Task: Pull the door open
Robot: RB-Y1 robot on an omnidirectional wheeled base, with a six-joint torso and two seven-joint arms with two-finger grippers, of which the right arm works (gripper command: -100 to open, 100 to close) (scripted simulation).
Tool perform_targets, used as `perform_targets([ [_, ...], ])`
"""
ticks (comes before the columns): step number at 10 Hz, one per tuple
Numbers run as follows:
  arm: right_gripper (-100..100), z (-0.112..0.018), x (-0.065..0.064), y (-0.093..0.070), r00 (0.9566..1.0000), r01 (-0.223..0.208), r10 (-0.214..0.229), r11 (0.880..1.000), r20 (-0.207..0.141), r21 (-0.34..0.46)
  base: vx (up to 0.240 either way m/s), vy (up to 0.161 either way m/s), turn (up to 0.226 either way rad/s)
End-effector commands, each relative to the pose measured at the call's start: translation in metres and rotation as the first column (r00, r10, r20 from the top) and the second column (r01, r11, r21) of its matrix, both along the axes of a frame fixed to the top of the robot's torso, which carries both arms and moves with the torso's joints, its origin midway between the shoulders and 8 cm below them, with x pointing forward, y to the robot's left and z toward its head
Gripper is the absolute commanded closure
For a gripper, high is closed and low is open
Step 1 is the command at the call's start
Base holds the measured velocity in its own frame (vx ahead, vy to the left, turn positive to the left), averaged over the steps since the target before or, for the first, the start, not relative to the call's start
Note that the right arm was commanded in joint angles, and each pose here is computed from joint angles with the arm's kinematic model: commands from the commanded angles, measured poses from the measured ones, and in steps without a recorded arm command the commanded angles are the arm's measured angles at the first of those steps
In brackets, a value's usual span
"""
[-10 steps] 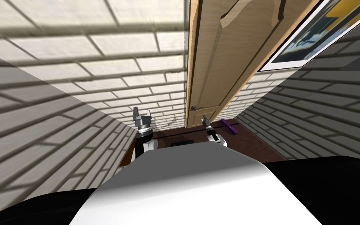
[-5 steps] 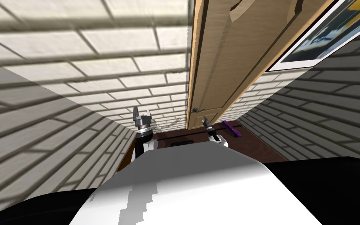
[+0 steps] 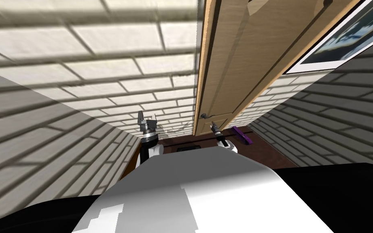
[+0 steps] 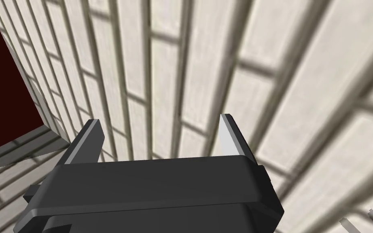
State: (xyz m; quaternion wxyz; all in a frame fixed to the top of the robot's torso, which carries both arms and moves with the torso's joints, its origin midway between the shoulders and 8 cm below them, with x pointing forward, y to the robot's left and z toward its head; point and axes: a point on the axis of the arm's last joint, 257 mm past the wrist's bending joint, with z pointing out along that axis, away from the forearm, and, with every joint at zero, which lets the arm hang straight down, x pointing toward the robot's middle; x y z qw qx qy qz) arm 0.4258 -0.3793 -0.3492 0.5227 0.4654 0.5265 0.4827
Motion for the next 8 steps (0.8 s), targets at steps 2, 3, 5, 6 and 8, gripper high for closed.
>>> perform_targets([
  [2, -100, -0.002, -0.005, -0.016, 0.9997, 0.024, -0.024, 1.000, -0.002, 0.001, 0.067, 0.003, 0.076],
  [3, -100, -0.003, -0.006, -0.021, 0.9995, 0.033, -0.033, 0.999, -0.002, 0.001, 0.150, 0.012, 0.169],
  [5, -100, -0.004, -0.012, -0.040, 0.9980, 0.063, -0.063, 0.998, -0.004, 0.001, 0.190, 0.018, 0.170],
  [6, -100, -0.005, -0.016, -0.053, 0.9965, 0.083, -0.083, 0.997, -0.004, 0.000, 0.178, -0.002, 0.156],
  [8, -100, -0.006, -0.025, -0.076, 0.9926, 0.122, -0.122, 0.993, -0.004, 0.000, 0.199, 0.037, 0.178],
])
